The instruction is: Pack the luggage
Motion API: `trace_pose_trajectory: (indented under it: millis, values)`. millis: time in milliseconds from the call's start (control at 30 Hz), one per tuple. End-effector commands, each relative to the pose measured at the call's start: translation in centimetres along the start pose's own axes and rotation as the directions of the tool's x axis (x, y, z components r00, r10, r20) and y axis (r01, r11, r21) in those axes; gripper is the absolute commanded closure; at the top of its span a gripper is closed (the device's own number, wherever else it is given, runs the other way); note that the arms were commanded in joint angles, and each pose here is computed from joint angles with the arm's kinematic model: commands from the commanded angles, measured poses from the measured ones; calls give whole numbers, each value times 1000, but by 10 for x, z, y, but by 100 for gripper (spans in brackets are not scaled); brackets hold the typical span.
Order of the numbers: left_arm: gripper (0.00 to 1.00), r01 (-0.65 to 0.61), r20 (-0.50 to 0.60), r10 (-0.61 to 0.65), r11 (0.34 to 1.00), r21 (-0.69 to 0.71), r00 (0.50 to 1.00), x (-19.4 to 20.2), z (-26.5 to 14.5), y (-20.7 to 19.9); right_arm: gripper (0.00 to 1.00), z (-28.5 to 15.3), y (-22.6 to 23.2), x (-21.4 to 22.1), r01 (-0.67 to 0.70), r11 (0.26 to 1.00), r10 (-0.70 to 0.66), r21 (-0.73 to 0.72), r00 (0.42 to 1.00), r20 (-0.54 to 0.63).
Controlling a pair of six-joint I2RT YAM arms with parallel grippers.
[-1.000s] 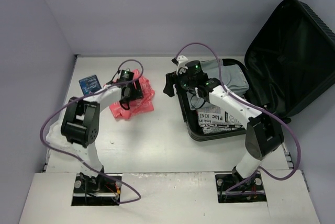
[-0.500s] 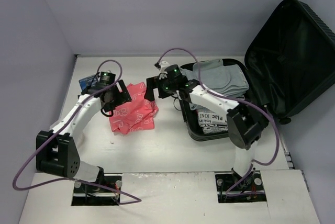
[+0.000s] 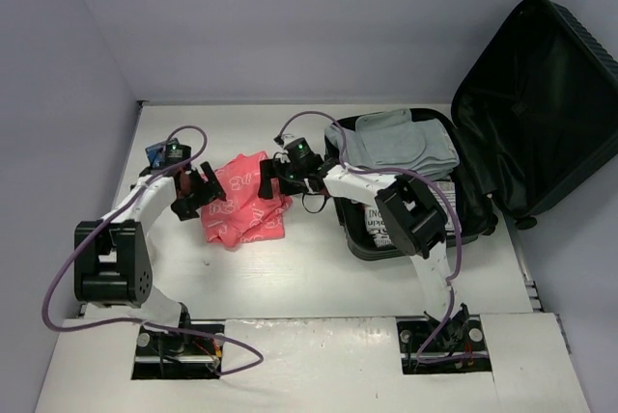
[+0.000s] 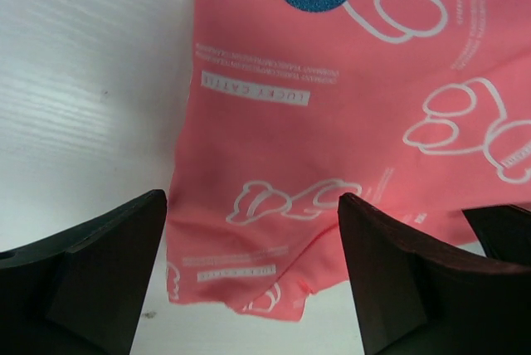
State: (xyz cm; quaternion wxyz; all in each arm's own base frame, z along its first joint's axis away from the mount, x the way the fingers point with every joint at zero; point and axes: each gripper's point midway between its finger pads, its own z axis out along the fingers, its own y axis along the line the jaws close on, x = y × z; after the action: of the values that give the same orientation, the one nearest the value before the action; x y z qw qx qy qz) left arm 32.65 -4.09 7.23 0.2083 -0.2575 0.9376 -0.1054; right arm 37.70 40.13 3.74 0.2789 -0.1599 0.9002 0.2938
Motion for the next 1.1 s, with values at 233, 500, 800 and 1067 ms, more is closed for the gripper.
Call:
trace_pose_trajectory:
  millis: [233,500,800,1067]
  values:
    - [21,61,-51,-63,997,-44,997,2,45,18,12,9,22,21,0,991,-2,-135,1000,-17]
    - [58,97,-78,-92,993,68,993,11,41,-1,66,9,48,25,49,964,-61,-262,997,-38]
    - [100,75,16,-81,970,232,997,-14,-29,-44,100,-40,73,-38,195,939,-160,-284,977,143]
    - [100,-28,172,-53,901,434,984,-16,-130,-144,100,-159,51,-118,271,956,-222,-110,917,332]
